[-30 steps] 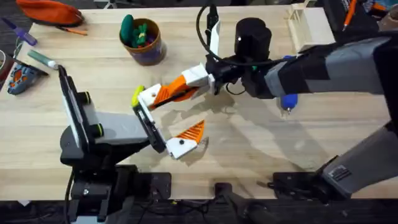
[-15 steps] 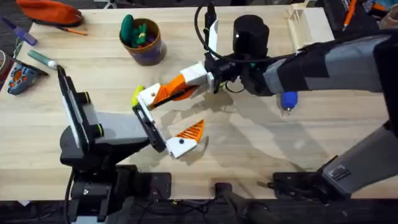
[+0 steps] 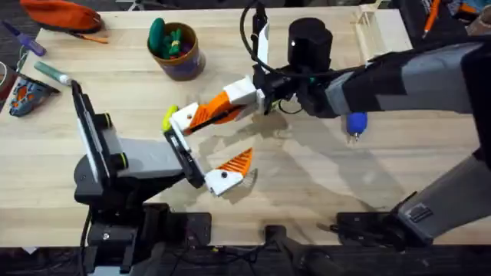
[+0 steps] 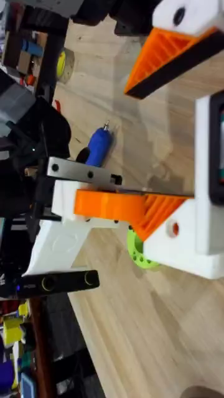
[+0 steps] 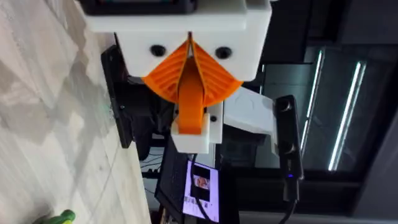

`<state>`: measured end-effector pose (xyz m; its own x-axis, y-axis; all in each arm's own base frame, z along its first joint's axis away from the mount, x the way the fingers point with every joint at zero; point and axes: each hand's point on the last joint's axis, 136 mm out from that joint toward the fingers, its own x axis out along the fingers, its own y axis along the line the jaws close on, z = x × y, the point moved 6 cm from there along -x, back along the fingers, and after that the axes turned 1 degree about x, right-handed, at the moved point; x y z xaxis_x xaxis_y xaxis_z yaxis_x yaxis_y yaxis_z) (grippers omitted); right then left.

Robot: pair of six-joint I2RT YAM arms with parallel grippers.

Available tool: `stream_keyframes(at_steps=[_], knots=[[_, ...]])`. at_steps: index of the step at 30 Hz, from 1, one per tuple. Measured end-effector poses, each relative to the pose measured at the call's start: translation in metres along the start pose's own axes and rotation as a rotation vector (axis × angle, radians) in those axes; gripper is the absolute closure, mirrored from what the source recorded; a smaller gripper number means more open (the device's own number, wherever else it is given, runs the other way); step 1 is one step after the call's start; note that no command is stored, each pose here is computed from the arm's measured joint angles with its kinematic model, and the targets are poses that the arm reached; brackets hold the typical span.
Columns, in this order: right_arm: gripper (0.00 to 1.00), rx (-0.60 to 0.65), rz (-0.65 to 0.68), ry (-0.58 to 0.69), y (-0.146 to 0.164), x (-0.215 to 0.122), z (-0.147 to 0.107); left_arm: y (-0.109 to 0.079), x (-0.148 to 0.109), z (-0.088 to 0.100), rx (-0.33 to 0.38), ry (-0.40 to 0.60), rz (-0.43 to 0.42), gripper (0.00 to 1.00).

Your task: Pick up the gripper from the table and insert it into the empty holder that is missing its gripper. Then pick up a screw, insert it into the mounting hole, and use the screwdriver to tighten it. Finally, clean up the table by picking up the vegetable and placing it into the bucket.

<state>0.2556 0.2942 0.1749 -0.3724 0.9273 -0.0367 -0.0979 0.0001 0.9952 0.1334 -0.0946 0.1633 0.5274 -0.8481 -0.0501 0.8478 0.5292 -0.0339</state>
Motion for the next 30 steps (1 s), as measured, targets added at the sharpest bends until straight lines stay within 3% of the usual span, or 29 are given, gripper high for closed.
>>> stream_keyframes(at_steps=[30], knots=[[0.992,-0.002,-0.005,-0.015,-0.0001,0.0020,0.0017,0.0013,0.0000,0.0001,0.001,0.000,0.011,0.015]])
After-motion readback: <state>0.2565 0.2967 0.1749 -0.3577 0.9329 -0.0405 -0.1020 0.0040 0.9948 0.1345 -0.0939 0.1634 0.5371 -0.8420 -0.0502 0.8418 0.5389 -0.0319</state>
